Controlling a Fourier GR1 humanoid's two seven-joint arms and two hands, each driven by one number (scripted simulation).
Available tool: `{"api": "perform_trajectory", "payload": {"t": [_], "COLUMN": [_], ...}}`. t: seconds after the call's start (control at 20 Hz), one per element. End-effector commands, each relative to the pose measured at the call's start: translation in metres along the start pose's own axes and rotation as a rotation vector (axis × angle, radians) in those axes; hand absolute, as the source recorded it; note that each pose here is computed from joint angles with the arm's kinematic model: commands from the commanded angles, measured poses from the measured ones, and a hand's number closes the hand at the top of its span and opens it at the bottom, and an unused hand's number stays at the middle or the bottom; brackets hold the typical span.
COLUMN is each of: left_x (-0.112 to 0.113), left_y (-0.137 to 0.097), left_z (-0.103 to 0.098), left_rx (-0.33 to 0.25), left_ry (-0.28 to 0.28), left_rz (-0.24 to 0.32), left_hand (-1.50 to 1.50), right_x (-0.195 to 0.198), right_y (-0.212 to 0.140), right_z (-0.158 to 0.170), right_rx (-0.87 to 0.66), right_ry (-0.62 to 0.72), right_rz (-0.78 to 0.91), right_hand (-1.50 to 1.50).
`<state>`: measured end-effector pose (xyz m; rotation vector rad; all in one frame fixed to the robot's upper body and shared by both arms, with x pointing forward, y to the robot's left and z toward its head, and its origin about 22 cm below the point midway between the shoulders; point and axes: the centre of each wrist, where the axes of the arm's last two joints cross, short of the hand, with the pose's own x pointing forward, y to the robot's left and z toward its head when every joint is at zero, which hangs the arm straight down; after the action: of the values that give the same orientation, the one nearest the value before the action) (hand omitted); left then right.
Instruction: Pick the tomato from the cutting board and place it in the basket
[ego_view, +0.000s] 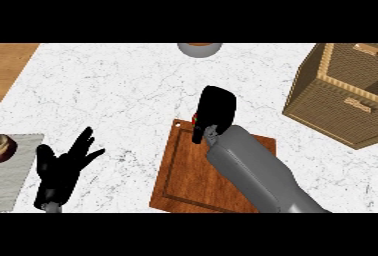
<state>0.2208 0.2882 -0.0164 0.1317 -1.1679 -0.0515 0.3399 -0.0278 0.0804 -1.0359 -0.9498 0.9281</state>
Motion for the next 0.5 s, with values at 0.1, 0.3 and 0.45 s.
{"api": "perform_trajectory", "payload": {"t": [0.1,0.3,0.45], "left_x": [-0.027,-0.035,-0.033], "left_y": [0.006,0.006,0.000], "left_z": [0.006,0.010,0.007], "left_rx": [0.027,0.033,0.034], "left_ry": [0.142,0.164,0.168], "left_rz": [0.006,0.001,0.008], "left_hand": [0.00,0.00,0.00], "right_x": [0.016,0.027,0.027], "right_y": [-0.084,-0.114,-0.144], "right_z": [0.012,0.025,0.023], "right_rx": [-0.298,-0.501,-0.568], "right_ry": [-0.009,-0.041,0.012], "right_rz": [-0.599,-0.669,-0.720], "right_hand": [1.50,1.50,1.50]}}
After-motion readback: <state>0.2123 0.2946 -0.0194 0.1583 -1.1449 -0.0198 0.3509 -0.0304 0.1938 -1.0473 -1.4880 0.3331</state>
